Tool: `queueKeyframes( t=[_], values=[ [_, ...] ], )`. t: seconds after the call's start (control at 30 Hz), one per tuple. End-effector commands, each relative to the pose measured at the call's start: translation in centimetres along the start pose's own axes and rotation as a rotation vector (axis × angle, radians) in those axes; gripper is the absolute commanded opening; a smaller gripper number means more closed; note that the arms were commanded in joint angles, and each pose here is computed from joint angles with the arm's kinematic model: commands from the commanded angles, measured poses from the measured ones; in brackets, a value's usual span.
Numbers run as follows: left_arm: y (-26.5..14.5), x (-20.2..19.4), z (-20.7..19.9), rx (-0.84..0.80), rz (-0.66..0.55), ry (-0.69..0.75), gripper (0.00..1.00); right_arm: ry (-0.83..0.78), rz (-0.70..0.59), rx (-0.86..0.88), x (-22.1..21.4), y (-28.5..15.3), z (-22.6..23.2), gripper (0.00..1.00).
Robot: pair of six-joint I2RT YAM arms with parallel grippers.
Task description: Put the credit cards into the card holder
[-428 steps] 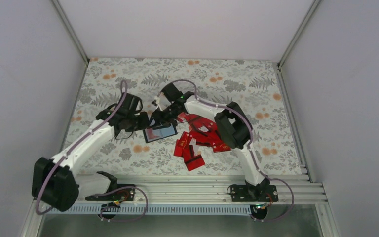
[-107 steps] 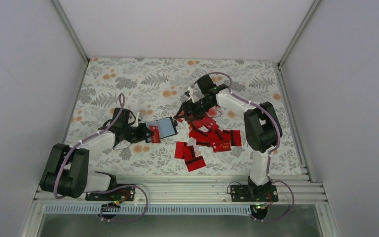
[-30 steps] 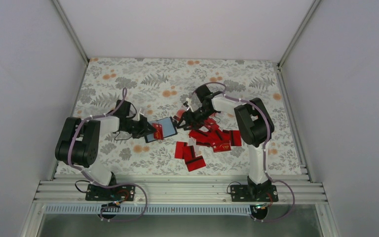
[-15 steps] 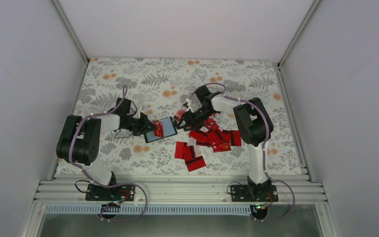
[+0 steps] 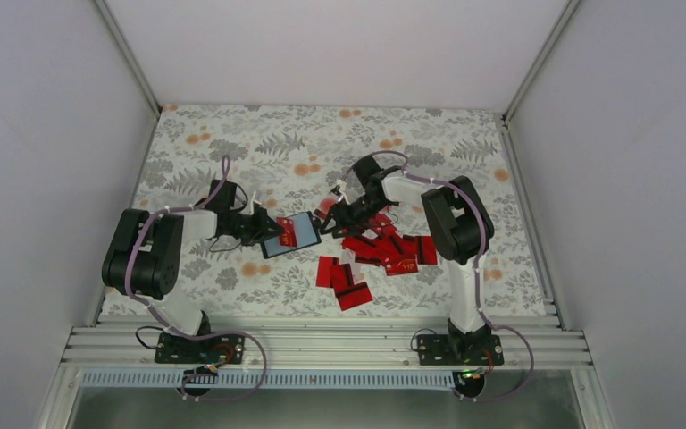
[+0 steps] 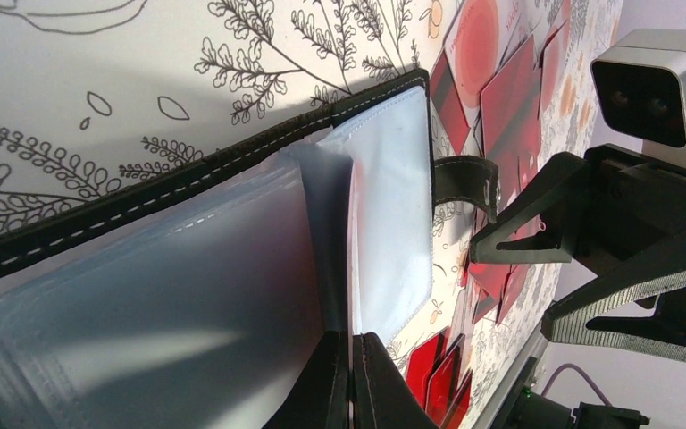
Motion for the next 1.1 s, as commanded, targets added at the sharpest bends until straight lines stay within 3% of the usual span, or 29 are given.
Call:
queueKeyframes(
  t=[0.0, 0.6, 0.83, 1.07],
  values=[
    [-0.1, 0.3, -0.3, -0.04, -0.031, 0.036, 0.02, -0.012, 0.013, 0.026, 0.3, 0.6, 0.2, 0.6],
    [0.1, 0.5, 0.1, -0.069, -0.091, 0.044, 0.03, -0.032, -0.027, 0.026, 3.0, 1.6, 0.2, 0.46],
    [0.4, 0.3, 0.0, -0.079, -0.095, 0.044, 0.02, -0.024, 0.009, 0.0, 2.8, 3.9, -0.4, 0.3],
    [0.9, 0.1, -0.1, -0.083, -0.102, 0.04, 0.02, -0.015, 0.02, -0.022, 2.4, 4.6, -1.0, 0.2]
  ],
)
Point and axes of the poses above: each gripper's point midway between its finger pads, its own y axis out along the fingers, its own z axis along the line the jaws close on, x = y × z, the point moved 5 cm from there along -y, back along the fingers, and after that the axes turned 7 degrees about -y, right-handed, at the moved point
